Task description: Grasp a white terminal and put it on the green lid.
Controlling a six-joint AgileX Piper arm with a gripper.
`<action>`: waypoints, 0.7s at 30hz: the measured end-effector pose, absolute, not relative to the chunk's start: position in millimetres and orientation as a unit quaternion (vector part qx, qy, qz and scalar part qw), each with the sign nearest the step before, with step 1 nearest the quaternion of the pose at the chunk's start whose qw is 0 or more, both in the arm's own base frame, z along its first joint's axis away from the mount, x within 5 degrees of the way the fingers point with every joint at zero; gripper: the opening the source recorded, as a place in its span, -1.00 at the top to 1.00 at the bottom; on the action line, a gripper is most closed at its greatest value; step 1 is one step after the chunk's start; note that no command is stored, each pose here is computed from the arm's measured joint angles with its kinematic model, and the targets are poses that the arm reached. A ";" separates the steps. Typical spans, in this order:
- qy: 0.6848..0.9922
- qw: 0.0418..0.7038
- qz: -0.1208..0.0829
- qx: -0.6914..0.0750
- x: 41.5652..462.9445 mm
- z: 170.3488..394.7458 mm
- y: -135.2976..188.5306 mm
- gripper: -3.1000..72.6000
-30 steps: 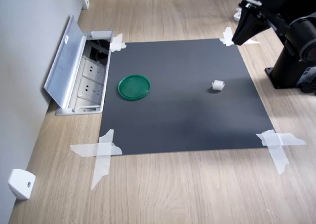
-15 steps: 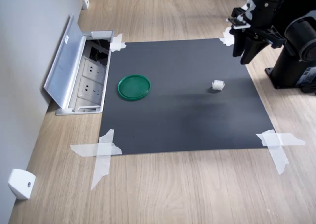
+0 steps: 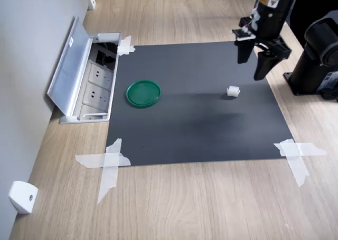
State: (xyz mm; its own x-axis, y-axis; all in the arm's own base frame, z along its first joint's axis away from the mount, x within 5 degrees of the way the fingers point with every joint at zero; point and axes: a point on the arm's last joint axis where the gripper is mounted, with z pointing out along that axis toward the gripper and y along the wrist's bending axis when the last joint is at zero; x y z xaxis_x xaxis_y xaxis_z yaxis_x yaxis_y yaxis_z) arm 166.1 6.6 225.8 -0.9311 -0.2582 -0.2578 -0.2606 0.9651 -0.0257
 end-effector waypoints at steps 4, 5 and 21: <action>0.983 0.112 0.009 -0.145 172.0 217.6 7.4 -0.99; 0.983 0.109 0.010 -0.145 174.0 215.4 7.6 -0.99; 0.987 0.092 0.022 -0.129 201.2 185.3 9.6 -0.99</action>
